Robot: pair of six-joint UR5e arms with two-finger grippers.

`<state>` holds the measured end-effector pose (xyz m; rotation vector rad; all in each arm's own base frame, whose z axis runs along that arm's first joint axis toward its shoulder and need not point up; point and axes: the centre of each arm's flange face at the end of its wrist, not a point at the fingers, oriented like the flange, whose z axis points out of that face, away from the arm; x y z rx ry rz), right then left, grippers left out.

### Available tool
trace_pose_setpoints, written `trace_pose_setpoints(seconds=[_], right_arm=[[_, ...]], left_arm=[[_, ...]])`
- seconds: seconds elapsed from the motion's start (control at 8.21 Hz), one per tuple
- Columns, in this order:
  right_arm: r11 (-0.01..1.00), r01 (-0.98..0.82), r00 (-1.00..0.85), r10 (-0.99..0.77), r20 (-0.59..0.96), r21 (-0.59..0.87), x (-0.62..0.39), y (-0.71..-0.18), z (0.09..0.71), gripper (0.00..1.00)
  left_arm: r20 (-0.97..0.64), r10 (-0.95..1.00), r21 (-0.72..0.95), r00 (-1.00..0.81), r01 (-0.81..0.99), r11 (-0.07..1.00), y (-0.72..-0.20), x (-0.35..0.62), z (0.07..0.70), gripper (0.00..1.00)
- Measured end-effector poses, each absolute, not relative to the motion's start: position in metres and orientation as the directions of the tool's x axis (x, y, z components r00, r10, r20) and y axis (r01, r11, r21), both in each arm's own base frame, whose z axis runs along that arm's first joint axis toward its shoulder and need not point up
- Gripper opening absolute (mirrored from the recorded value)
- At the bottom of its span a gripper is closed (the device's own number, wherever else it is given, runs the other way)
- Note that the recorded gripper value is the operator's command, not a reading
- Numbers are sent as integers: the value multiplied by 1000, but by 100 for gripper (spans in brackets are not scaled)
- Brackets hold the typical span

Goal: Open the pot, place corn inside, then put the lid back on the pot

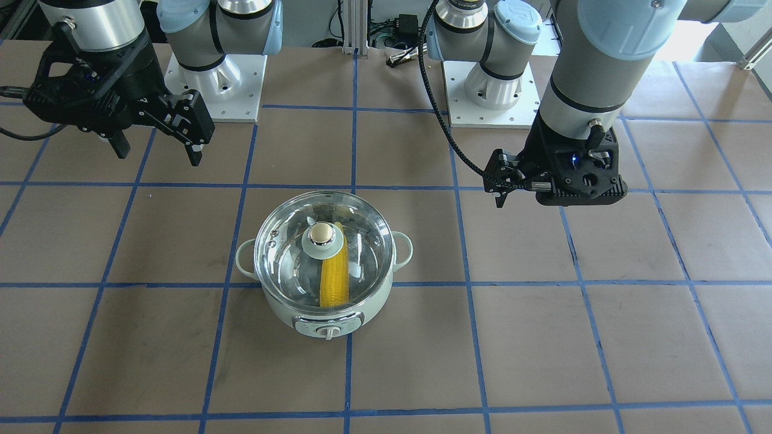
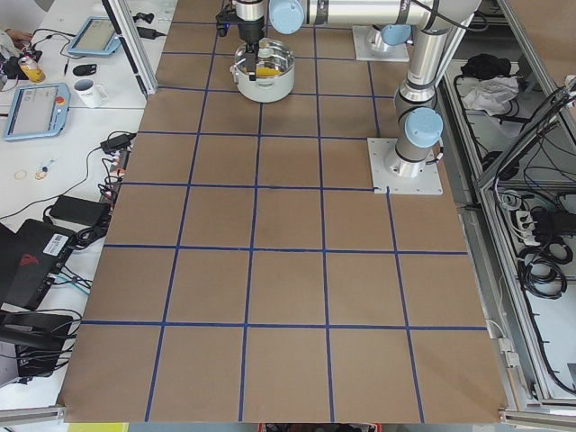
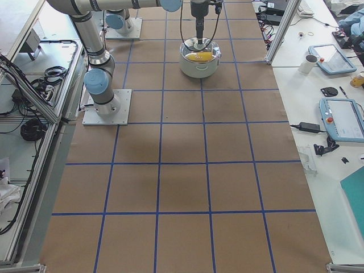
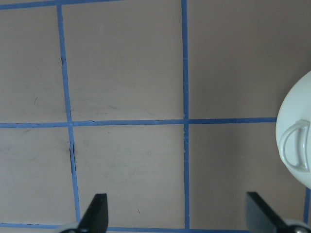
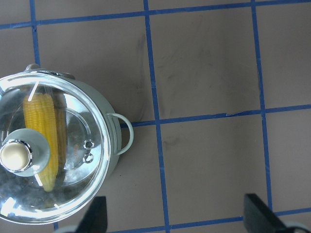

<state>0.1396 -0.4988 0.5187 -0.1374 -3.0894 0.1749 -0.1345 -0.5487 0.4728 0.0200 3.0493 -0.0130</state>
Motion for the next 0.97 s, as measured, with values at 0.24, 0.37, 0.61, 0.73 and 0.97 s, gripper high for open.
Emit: trace_pose_setpoints(seconds=[0.24, 0.37, 0.61, 0.73, 0.97], right_arm=[[992, 81, -997, 82, 11, -92, 145, -495, 517, 100], [993, 76, -997, 76, 2, -85, 148, -494, 516, 100], [994, 72, -997, 73, 3, -83, 150, -495, 514, 100], [994, 72, -997, 72, 6, -86, 149, -496, 513, 100], [994, 72, -997, 73, 6, -88, 150, -497, 513, 100]], left_arm=[[-93, 14, -7, -996, 14, 1000, -548, -135, 472, 100], [-94, 14, -7, -996, 14, 1000, -548, -135, 472, 100], [-94, 13, -6, -995, 14, 1000, -548, -135, 472, 100], [-94, 13, -4, -995, 14, 1000, -549, -134, 472, 100], [-94, 13, -1, -995, 14, 1000, -549, -134, 470, 100]])
